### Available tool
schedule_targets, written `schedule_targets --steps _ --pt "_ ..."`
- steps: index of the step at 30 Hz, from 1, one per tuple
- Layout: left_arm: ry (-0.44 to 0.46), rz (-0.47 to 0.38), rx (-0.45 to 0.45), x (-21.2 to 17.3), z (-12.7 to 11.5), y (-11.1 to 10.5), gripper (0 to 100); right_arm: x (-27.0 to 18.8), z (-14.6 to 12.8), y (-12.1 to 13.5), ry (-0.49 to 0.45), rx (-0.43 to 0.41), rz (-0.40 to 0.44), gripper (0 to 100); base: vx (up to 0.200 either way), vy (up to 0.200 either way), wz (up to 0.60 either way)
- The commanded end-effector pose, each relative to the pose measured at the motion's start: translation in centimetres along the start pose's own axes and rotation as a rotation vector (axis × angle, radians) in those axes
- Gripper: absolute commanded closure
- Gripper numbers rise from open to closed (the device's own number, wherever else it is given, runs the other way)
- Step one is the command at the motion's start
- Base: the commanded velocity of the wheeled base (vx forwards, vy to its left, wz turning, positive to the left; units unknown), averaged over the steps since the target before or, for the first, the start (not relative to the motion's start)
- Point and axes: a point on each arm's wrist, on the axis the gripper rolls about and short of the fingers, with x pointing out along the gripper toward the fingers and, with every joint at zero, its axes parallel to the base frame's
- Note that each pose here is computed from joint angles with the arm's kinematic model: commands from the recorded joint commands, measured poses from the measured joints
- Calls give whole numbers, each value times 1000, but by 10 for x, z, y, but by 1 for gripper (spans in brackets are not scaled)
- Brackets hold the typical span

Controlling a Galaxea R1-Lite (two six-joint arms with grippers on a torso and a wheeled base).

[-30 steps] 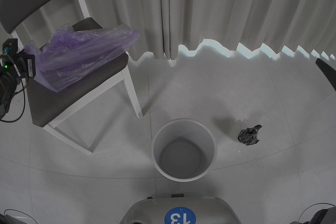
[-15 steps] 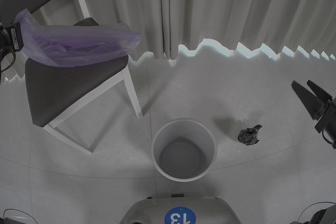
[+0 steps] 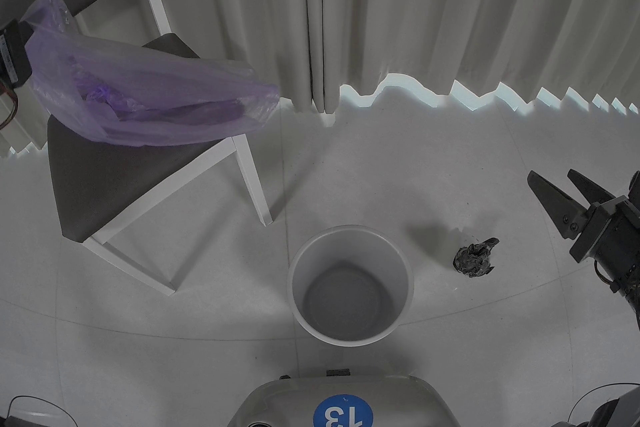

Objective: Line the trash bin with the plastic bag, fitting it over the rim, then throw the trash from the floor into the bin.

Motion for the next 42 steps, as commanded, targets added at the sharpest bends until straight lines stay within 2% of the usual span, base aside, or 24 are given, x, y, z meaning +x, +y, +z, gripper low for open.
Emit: schedule_targets --steps 1,4,5,7,9,15,16,19,24,31,37,41,42 --pt "-1 -108 -44 -29 -8 -4 100 2 -3 3 13 -5 -1 0 0 0 0" --pt "21 -168 -62 -38 -20 -8 100 2 -3 3 13 -5 -1 0 0 0 0" --pt "23 -204 -97 -43 -25 -12 100 2 -4 3 16 -4 -1 0 0 0 0" --pt "21 -218 -115 -44 -27 -13 100 2 -4 3 18 -5 0 0 0 0 0" --pt "5 -264 -169 -51 -34 -19 100 2 -7 2 31 -7 0 0 0 0 0" --pt "-57 -307 -257 -57 -45 -25 100 11 -17 4 77 5 -8 0 0 0 0" --pt "-80 -354 -299 -59 -47 -30 100 15 -23 6 102 25 -5 0 0 0 0" --pt "-71 -410 -331 -51 -52 -50 100 24 -36 16 150 102 21 0 0 0 0" --pt "-72 -423 -399 -37 -59 -71 100 27 -52 21 185 108 43 0 0 0 0" --pt "-97 -372 -457 -21 -70 -104 100 21 -62 32 214 103 105 0 0 0 0" --pt "-112 -330 -466 -20 -66 -104 100 14 -63 44 228 91 169 0 0 0 0" --pt "-132 -300 -460 -21 -60 -99 100 19 -65 47 242 49 169 0 0 0 0" --pt "-145 -279 -454 -21 -57 -96 100 25 -68 53 262 15 175 0 0 0 0"
